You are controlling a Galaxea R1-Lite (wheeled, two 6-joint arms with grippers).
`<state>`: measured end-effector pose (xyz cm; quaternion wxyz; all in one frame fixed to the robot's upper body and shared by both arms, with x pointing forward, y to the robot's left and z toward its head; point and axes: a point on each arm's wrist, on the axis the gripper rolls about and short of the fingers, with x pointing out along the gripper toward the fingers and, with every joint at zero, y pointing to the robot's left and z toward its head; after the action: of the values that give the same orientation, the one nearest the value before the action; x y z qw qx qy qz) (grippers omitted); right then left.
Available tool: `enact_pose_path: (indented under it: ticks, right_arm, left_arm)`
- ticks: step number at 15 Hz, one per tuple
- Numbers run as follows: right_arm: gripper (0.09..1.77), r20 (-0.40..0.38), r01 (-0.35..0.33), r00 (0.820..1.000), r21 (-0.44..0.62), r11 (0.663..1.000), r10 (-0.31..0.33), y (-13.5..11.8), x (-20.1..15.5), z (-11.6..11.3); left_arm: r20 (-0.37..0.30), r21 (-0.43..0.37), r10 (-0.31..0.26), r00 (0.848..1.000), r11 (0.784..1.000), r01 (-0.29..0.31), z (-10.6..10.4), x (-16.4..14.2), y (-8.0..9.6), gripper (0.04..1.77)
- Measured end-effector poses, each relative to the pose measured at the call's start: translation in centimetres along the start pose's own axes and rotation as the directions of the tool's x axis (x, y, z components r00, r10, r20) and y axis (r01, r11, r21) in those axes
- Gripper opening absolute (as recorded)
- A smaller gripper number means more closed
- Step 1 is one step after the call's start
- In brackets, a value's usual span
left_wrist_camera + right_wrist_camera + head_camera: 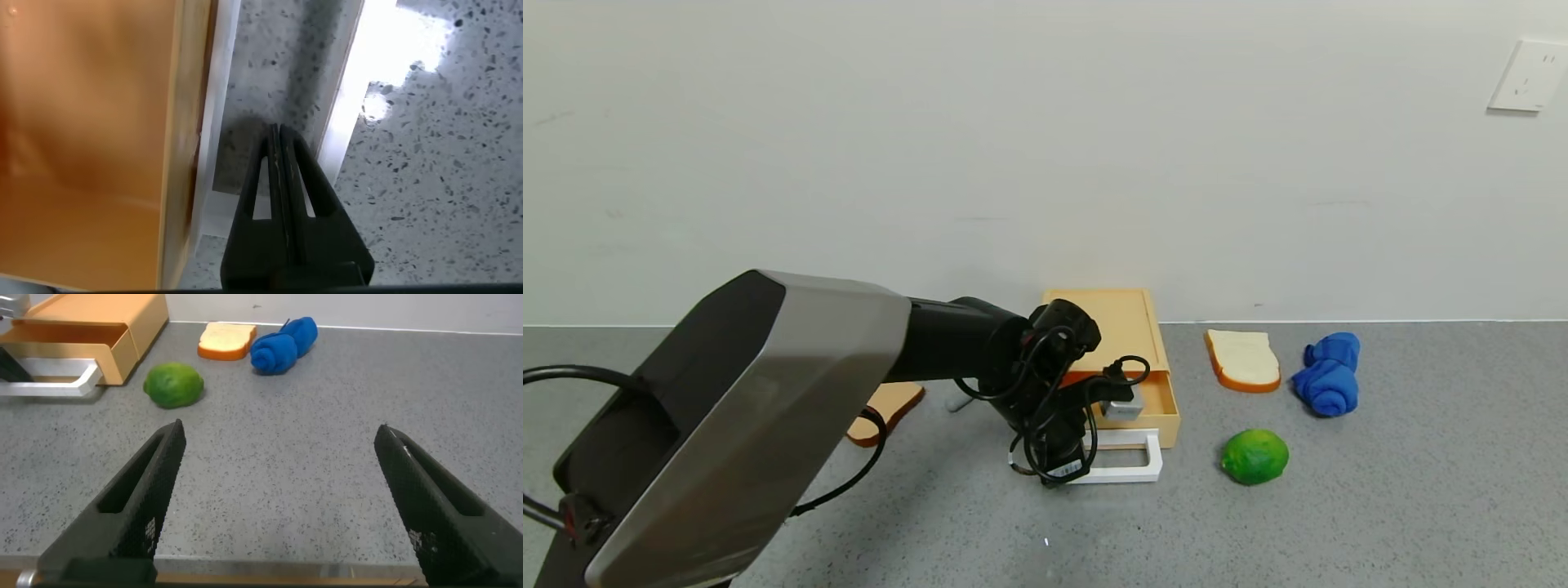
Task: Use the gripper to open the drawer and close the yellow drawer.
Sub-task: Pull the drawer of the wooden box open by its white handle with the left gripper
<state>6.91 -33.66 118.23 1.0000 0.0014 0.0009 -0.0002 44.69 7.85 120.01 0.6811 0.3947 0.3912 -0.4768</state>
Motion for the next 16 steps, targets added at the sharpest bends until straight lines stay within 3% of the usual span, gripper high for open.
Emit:
enact_pose_path:
  ticks: [9,16]
  right_arm:
    - [1.70,0.000,0.000,1.000,0.000,1.000,0.000,0.0,0.0,0.0]
    - [1.70,0.000,0.000,1.000,0.000,1.000,0.000,0.0,0.0,0.0]
  left_arm:
    - [-0.032,0.018,-0.083,0.996,0.996,0.084,-0.6,-0.5,-3.4,0.11]
    - [-0.041,0.036,-0.099,0.994,0.994,0.101,-1.0,-1.1,-5.0,0.11]
